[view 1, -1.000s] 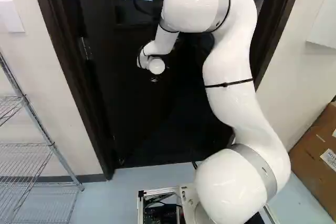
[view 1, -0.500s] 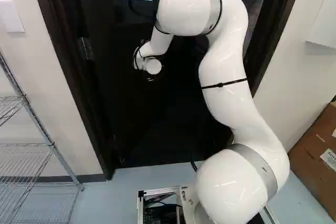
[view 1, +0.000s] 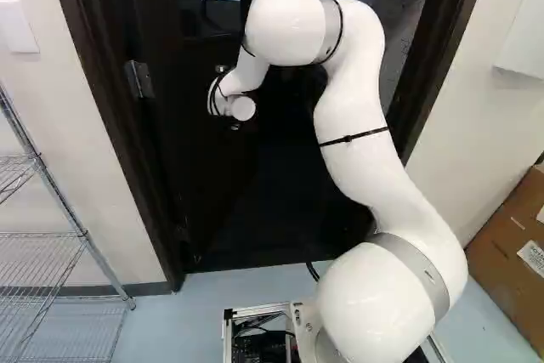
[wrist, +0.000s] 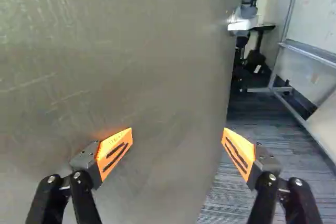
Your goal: Open the door and move inside
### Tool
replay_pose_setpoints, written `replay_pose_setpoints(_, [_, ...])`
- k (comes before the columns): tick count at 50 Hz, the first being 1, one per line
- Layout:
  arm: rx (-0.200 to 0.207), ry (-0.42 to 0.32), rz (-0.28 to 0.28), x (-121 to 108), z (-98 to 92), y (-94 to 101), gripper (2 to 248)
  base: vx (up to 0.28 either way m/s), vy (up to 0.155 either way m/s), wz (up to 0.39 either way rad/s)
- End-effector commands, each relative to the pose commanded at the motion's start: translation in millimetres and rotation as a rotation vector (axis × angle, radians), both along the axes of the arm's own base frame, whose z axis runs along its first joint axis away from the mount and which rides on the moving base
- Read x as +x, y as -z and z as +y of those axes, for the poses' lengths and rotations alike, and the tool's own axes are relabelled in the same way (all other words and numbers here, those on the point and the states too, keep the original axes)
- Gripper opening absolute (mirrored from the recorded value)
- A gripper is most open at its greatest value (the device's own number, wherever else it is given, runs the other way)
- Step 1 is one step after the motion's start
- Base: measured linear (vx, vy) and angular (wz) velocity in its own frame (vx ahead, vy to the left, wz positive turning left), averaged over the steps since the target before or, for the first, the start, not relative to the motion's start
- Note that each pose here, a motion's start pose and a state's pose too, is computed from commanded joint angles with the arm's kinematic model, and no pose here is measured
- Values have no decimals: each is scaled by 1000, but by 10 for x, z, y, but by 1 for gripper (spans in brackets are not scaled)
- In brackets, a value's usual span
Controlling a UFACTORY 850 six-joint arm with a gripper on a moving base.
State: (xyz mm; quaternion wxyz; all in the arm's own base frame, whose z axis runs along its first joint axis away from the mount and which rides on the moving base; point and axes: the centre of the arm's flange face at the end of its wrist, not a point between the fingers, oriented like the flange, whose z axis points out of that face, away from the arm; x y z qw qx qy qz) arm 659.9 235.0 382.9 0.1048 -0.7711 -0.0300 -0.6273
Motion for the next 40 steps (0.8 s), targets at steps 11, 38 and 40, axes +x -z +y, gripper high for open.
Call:
replay_pose_setpoints(11, [-29, -63, -23, 70, 162, 19, 247, 0, 0, 0])
replay_pose_setpoints(38, [-97, -200, -74, 189, 490, 64, 247, 0, 0, 0])
replay_pose_setpoints(40, [-99, -206, -77, 198, 509, 68, 247, 0, 0, 0])
